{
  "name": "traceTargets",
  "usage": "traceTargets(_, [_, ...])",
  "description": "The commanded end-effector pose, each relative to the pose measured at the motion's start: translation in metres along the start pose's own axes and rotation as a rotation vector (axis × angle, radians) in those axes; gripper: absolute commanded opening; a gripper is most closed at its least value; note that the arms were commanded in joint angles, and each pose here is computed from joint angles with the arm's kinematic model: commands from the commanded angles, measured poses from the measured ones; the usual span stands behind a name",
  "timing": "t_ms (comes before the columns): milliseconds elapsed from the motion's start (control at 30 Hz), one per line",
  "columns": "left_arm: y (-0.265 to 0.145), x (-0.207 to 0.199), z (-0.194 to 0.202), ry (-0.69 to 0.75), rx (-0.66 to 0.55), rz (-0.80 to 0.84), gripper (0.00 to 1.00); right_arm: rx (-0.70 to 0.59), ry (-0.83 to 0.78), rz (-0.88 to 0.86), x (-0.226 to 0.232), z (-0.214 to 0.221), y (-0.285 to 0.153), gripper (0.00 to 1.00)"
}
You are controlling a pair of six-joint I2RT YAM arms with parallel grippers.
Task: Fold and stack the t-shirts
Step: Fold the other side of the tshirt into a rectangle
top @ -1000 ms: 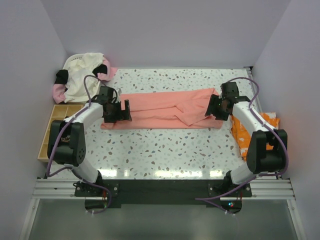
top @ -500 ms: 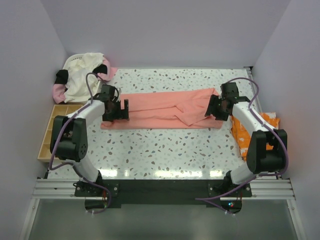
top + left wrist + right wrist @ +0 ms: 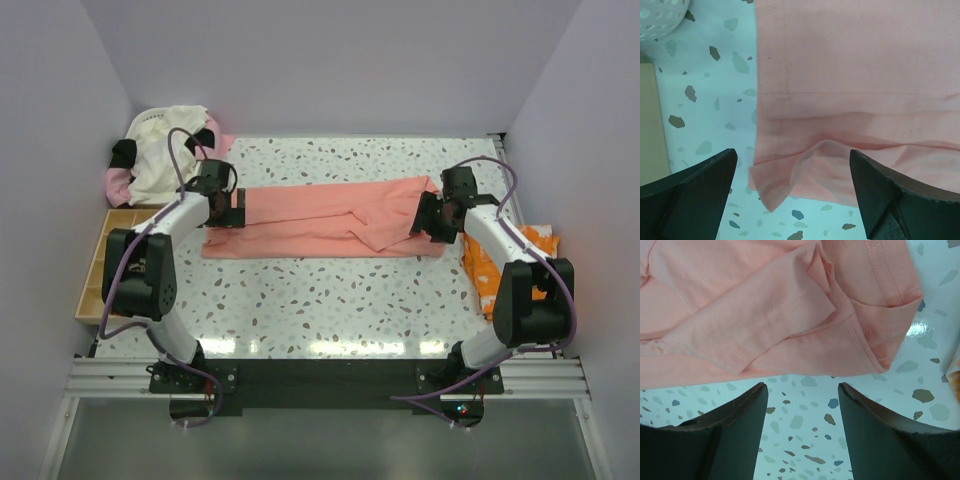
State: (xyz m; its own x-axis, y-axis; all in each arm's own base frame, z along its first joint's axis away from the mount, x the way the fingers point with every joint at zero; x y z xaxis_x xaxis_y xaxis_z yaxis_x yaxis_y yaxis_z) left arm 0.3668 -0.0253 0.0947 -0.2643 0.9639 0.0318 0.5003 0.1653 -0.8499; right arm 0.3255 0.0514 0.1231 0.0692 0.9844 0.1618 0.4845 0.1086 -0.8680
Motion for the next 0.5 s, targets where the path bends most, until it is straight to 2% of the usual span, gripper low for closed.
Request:
traceTargets(0, [-0.034, 0.000, -0.032, -0.004, -0.145, 0.022, 1.00, -0.025, -0.004, -0.008, 0.002, -0.002, -0.002, 0.63])
traceTargets(100, [-0.055, -0.019, -0.032, -0.003, -0.152, 0.202, 1.00, -0.027, -0.006, -0.004, 0.001, -0.001, -0.002, 0.63])
traceTargets(133, [-0.061, -0.032, -0.026, 0.008, -0.119, 0.311, 1.00, -0.025, -0.006, -0.005, 0.001, -0.001, -0.002, 0.63])
traceTargets(233, [-0.073, -0.053, -0.017, 0.020, -0.079, 0.479, 1.00, -0.019, -0.002, -0.014, 0.003, -0.001, 0.000, 0.63])
traceTargets(333, [-0.071, -0.056, -0.007, 0.024, -0.028, 0.494, 1.00, -0.018, 0.001, -0.019, 0.003, 0.000, 0.001, 0.63])
traceTargets(467, [-0.049, -0.054, 0.016, 0.026, 0.101, 0.457, 1.00, -0.021, 0.000, -0.019, 0.003, 0.000, 0.000, 0.63])
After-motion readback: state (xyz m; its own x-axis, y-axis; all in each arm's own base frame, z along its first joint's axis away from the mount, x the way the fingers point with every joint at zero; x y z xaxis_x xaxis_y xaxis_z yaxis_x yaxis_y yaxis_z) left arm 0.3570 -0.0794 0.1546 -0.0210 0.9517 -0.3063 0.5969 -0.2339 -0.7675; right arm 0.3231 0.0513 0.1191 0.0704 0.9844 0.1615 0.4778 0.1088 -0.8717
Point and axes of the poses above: each gripper's point midway between its finger pads, its own y axis out along the fingers, its own x axis along the line the jaws close on, z = x × y, the point moved 4 cm from there along -y, back along the fingers, and after that the axes turned 11 degrees about -y, right-handed, at the moved point
